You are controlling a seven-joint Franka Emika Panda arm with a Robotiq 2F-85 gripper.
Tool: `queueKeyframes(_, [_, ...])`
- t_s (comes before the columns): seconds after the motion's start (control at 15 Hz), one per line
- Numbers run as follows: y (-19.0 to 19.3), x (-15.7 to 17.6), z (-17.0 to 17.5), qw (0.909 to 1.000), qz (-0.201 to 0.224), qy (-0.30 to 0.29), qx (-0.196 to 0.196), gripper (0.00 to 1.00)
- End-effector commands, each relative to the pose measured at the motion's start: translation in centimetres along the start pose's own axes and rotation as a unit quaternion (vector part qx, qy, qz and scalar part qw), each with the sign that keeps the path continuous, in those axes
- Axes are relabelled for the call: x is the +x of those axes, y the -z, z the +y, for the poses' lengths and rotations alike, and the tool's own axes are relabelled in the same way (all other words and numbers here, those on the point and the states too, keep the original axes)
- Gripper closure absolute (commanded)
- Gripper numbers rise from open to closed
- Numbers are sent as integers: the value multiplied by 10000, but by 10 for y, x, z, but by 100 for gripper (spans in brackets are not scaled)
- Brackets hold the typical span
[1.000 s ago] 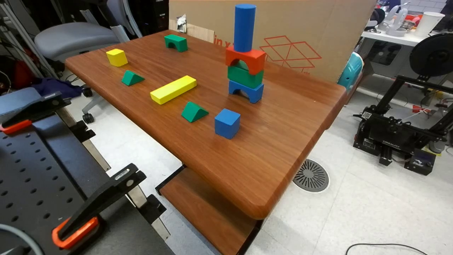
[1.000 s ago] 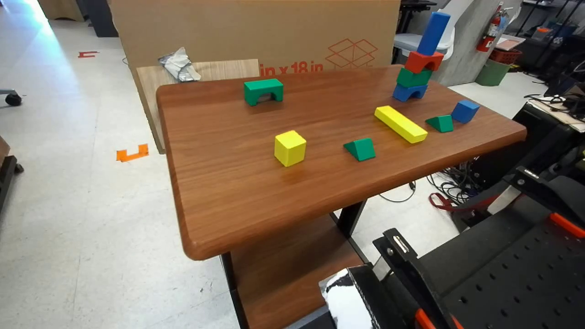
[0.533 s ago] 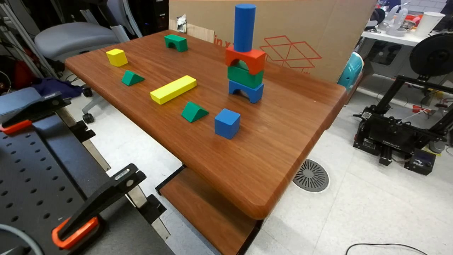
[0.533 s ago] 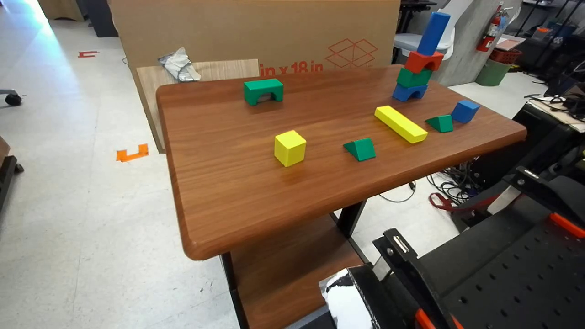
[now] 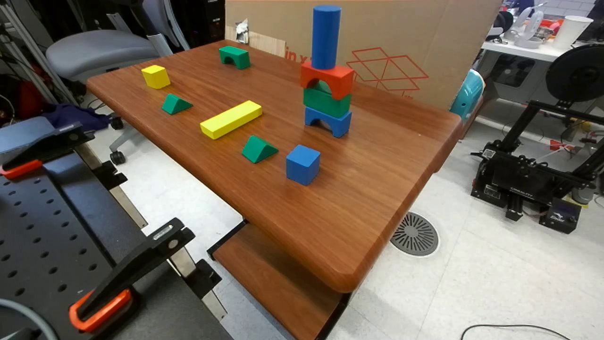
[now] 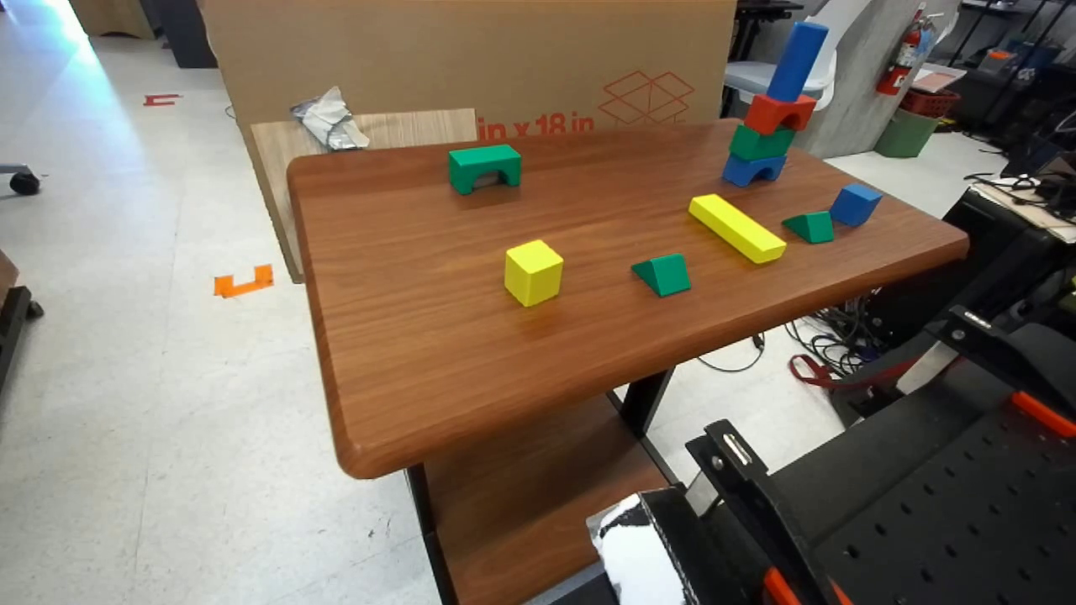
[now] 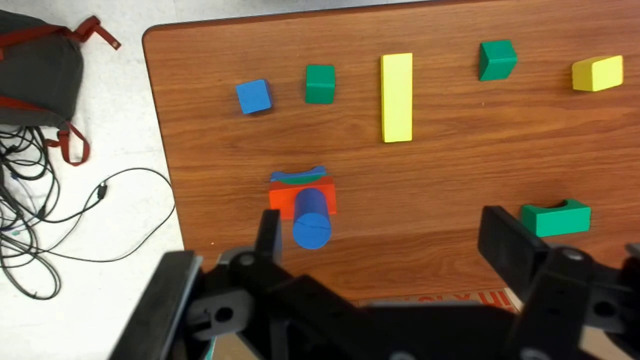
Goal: Remove the plastic rod from the toy tower and put it on the table
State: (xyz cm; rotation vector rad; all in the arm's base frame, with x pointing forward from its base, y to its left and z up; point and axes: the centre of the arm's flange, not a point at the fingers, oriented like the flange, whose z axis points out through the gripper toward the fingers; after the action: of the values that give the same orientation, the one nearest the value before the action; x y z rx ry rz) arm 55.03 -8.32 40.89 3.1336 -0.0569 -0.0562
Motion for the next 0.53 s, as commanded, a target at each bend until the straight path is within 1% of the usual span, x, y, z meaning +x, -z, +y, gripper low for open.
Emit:
queueKeyframes(0.0, [-15,24,10,9999,70,107,70,0])
queueKeyframes(0.47, [-45,39,26,9999,-76,152,14,0])
